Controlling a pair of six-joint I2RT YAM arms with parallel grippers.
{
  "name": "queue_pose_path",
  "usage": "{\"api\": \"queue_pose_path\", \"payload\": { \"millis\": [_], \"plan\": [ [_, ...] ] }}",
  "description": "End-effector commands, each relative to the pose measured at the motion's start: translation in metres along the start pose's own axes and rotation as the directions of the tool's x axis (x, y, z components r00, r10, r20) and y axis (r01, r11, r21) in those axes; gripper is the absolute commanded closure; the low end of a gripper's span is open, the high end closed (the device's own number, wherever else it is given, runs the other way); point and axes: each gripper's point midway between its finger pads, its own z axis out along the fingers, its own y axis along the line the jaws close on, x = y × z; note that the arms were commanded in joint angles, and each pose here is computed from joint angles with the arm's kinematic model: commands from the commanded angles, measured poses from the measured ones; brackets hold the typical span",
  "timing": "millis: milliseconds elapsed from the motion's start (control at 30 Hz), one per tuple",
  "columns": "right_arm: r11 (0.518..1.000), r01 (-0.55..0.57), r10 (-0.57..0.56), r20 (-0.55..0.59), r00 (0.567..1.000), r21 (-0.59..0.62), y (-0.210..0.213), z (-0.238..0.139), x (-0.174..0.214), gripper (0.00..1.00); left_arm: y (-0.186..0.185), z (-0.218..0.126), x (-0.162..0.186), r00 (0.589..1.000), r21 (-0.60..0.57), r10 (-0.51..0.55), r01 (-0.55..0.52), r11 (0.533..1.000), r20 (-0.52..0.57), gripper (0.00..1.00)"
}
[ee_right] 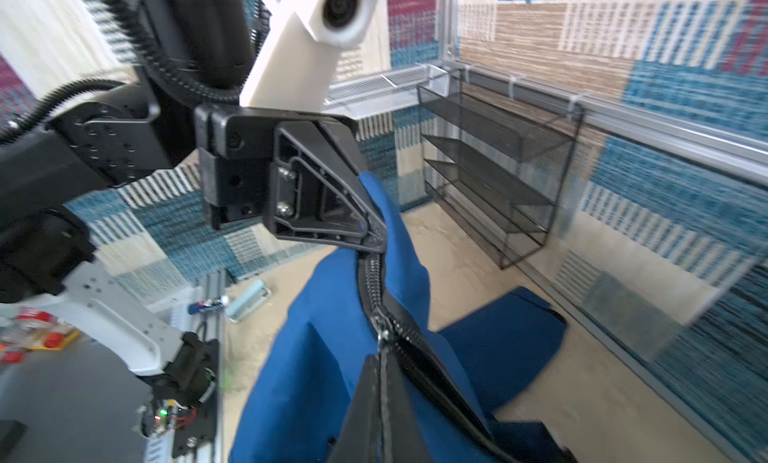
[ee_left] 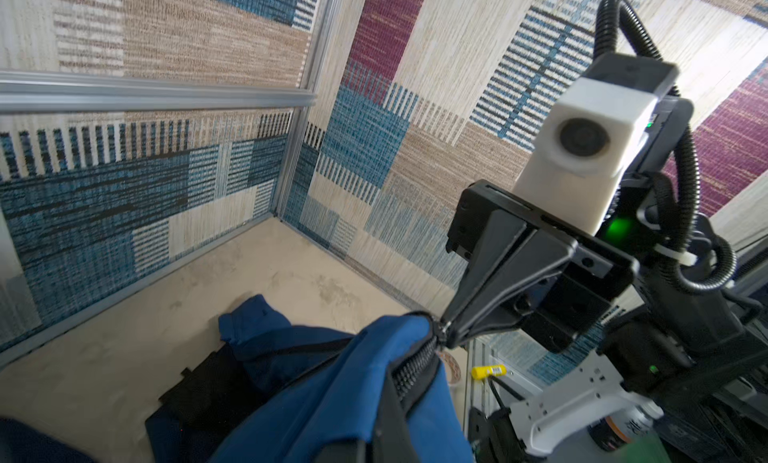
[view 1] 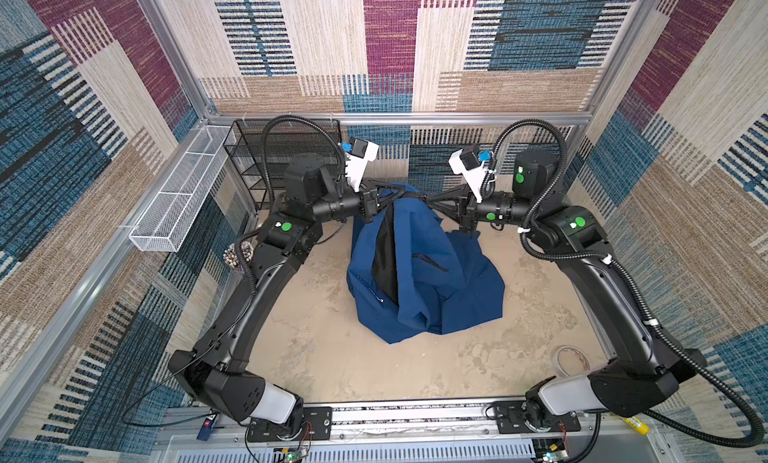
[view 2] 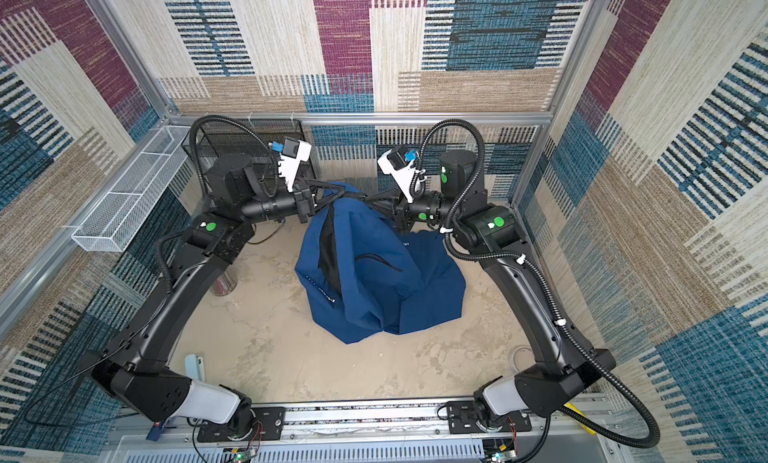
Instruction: Zip up the jacket
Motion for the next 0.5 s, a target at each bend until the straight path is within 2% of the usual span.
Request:
{"api": "queue_pose_path", "payload": {
  "millis": [0, 100, 200, 233, 267, 333, 367, 467],
  "plan": [
    [0.953, -0.254, 0.239, -0.104, 0.965, -0.165, 0.033, 0.025, 0.052, 1.00, 0.027, -0.025, 0.058, 0.976, -0.153, -0.125, 0.098, 0.983, -0.179, 1.00],
    [0.910, -0.357, 0.323, -0.176, 0.930, -0.213, 0.054, 0.061, 0.095, 1.00, 0.032, -0.049, 0.091, 0.962, -0.212, -0.186, 0.143, 0.967, -0.200, 1.00],
    [0.896, -0.397, 0.355, -0.215, 0.910, -0.201, 0.059, 0.085, 0.116, 0.98, 0.043, -0.070, 0.131, 0.938, -0.296, -0.259, 0.186, 0.937, -0.230, 1.00],
    [0.897, -0.407, 0.366, -0.222, 0.903, -0.174, 0.053, 0.090, 0.119, 0.88, 0.045, -0.077, 0.145, 0.927, -0.318, -0.287, 0.205, 0.926, -0.240, 1.00],
    [0.904, -0.411, 0.381, -0.216, 0.899, -0.120, 0.043, 0.092, 0.120, 0.73, 0.047, -0.082, 0.158, 0.920, -0.338, -0.305, 0.214, 0.916, -0.246, 1.00],
    [0.911, -0.408, 0.387, -0.216, 0.896, -0.063, 0.029, 0.091, 0.119, 0.56, 0.051, -0.091, 0.179, 0.910, -0.379, -0.335, 0.228, 0.897, -0.244, 1.00],
    [0.911, -0.413, 0.407, -0.207, 0.890, 0.019, 0.014, 0.090, 0.120, 0.49, 0.054, -0.097, 0.188, 0.905, -0.404, -0.351, 0.235, 0.884, -0.241, 1.00],
    [0.875, -0.449, 0.477, -0.167, 0.863, 0.183, -0.025, 0.077, 0.128, 0.43, 0.061, -0.109, 0.209, 0.891, -0.460, -0.392, 0.257, 0.850, -0.227, 1.00]
  ]
}}
